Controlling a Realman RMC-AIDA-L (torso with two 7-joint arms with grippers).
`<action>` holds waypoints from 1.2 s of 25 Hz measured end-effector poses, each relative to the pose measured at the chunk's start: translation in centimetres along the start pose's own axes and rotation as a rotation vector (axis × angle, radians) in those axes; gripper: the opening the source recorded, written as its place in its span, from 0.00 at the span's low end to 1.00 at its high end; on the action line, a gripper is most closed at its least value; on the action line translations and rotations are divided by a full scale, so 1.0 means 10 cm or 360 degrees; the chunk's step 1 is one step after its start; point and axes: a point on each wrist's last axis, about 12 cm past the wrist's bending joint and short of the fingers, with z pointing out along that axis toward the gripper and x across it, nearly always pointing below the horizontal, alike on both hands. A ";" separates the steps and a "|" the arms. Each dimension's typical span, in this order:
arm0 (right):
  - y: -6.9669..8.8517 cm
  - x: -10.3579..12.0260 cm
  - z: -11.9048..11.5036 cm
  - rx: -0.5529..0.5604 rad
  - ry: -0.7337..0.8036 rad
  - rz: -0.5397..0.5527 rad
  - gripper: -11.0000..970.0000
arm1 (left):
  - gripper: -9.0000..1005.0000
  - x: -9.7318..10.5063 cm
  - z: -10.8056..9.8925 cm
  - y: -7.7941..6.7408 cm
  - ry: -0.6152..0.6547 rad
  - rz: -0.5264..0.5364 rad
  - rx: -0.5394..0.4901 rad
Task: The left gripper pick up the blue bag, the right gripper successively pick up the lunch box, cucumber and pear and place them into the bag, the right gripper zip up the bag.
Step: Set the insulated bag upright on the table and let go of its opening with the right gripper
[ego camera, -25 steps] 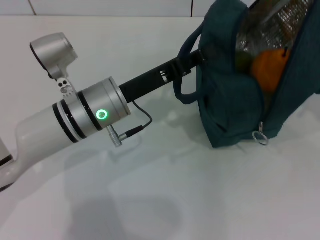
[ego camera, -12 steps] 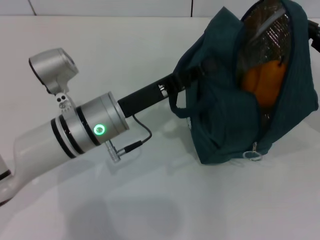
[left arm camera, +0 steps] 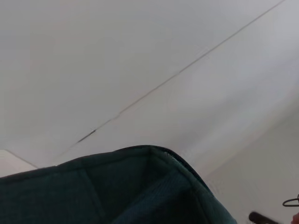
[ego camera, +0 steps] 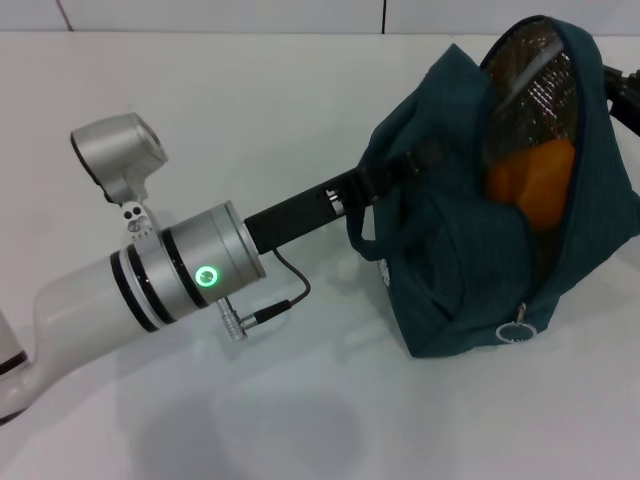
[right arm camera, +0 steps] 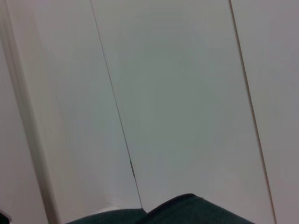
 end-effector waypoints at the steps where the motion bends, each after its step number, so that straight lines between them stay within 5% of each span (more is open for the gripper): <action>1: 0.00 0.01 0.00 0.0007 0.0002 0.0004 0.08 | 0.05 0.00 0.00 0.00 0.0005 0.0000 -0.0004; 24: 0.05 0.02 0.17 -0.0065 0.0056 -0.0016 0.11 | 0.05 -0.01 -0.02 0.05 -0.0045 -0.0003 -0.0067; 30: 0.03 -0.01 0.11 -0.0057 0.0028 -0.0013 0.35 | 0.05 -0.01 -0.06 0.08 -0.0069 -0.0017 -0.0090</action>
